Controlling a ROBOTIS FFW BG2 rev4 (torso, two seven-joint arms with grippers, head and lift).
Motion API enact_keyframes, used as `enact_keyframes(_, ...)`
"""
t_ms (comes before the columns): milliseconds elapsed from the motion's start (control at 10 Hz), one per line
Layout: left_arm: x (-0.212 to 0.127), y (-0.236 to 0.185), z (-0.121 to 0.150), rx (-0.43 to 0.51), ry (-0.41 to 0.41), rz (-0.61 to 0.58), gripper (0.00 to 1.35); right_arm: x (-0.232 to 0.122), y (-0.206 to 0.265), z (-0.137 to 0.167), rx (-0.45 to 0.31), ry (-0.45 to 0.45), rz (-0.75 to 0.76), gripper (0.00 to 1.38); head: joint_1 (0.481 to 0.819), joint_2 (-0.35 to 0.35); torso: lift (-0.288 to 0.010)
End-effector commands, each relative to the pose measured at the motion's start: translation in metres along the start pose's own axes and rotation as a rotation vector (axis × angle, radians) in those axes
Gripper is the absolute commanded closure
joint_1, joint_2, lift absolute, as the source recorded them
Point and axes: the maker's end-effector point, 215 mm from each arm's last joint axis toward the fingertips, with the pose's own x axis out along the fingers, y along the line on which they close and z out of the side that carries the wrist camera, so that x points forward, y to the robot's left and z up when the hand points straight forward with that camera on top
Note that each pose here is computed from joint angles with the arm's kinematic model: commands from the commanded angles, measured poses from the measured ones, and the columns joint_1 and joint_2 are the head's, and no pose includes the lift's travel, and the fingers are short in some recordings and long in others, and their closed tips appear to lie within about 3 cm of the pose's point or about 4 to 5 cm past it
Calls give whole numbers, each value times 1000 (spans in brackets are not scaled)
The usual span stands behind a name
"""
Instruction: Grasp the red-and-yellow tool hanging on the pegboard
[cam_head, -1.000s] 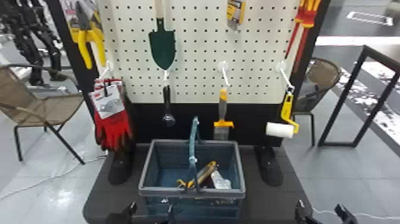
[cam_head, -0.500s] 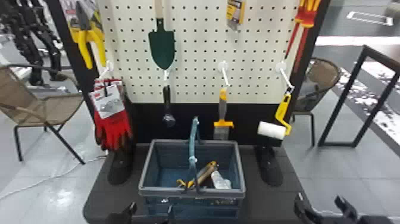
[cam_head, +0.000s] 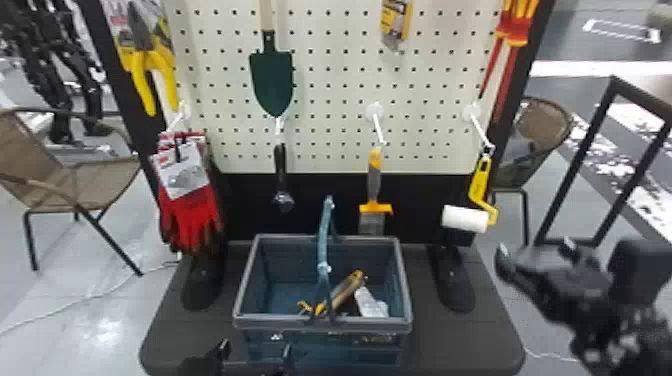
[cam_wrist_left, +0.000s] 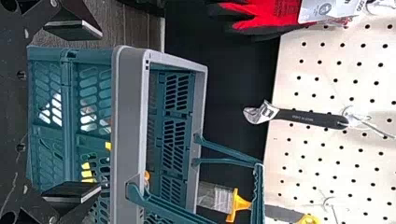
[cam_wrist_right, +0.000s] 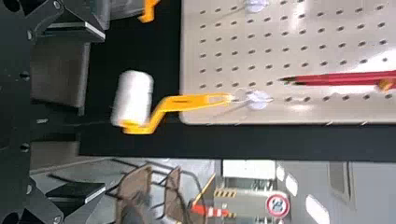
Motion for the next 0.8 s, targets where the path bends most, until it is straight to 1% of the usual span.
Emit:
enact_keyframes(0,2,-3,-1,4,10,-11,160,21,-19,48,-30,-32,2,170,549,0,-100)
enact_keyframes(100,3,-5,-2,1,15,-14,159,33,-31,84,-67,-61,5,165,549,0,-100)
enact_keyframes(300,7,-10,-3,7,25,-24,159,52,-49,151,-98,-126,19,165,549,0,-100)
enact_keyframes(400,10,-13,-2,15,28,-35,159,60,-48,186,-117,-159,42,165,549,0,-100)
enact_keyframes(600,10,-14,-6,22,43,-43,159,75,-30,234,-178,-198,92,165,549,0,-100)
enact_keyframes(700,12,-17,-6,24,47,-48,159,82,-18,252,-189,-209,117,165,549,0,-100)
